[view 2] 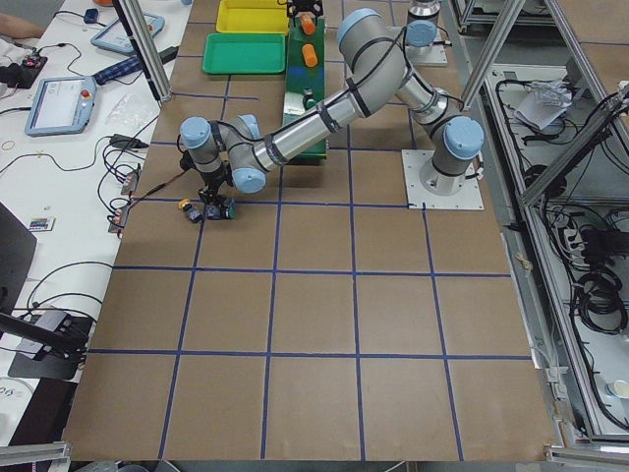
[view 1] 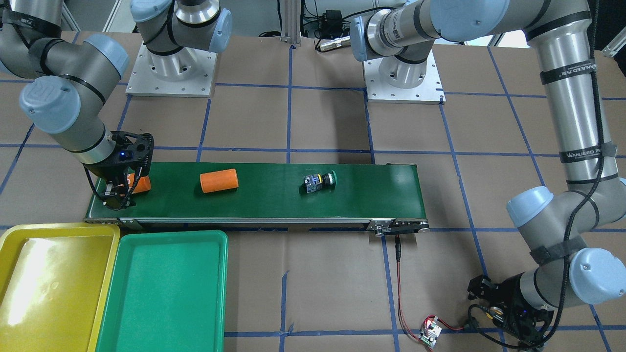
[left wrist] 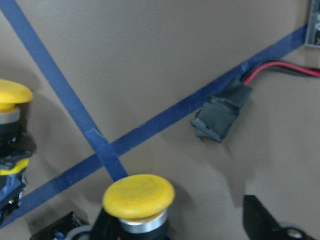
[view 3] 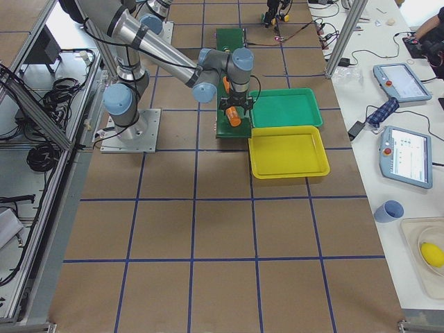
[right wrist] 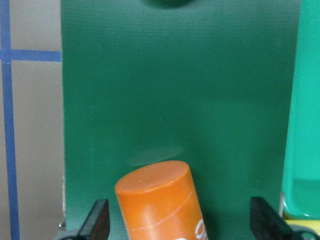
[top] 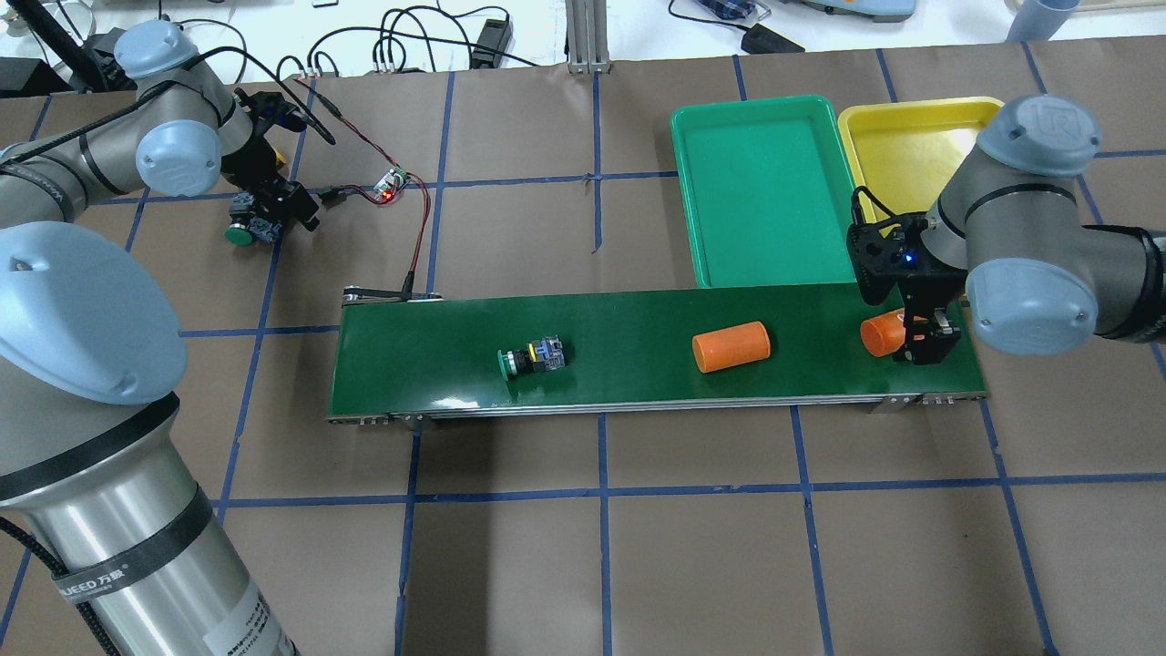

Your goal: Sort buttons by color to trays

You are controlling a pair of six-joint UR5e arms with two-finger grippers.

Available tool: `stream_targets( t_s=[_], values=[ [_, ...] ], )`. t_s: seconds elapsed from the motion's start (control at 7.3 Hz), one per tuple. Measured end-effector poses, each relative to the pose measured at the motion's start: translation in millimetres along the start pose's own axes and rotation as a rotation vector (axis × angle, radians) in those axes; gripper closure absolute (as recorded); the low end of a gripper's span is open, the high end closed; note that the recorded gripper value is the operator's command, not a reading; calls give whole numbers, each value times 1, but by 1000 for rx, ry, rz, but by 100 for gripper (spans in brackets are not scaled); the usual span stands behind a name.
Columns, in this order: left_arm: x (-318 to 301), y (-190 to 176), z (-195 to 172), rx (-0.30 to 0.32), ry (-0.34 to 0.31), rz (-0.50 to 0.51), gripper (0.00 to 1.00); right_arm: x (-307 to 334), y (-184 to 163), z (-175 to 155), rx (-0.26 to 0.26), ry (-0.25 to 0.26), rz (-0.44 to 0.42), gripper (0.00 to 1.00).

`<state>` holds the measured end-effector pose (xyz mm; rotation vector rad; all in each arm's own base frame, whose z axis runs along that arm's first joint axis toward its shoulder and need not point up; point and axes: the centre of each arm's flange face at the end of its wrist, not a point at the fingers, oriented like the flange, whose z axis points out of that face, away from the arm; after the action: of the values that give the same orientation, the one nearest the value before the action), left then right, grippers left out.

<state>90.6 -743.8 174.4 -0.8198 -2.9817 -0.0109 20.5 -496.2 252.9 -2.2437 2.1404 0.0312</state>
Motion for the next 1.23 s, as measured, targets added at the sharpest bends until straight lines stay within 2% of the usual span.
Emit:
stream_targets(
  t_s=[0.27, 0.55, 0.82, 0.96, 1.23],
  values=[
    [-1, 2, -10, 5, -11, 20, 100, 1, 0, -1, -1, 2, 1, 0],
    [4, 3, -35, 13, -23, 74, 100, 1, 0, -2, -3, 3, 2, 0],
    [46, 17, -107, -14, 64, 137, 100, 1, 0, -1, -3, 2, 2, 0],
    [86, 27, -135, -46, 118, 219, 100, 1, 0, -1, -3, 2, 2, 0],
    [197, 44, -139, -105, 181, 417, 100, 0, 0, -1, -2, 1, 2, 0]
  ],
)
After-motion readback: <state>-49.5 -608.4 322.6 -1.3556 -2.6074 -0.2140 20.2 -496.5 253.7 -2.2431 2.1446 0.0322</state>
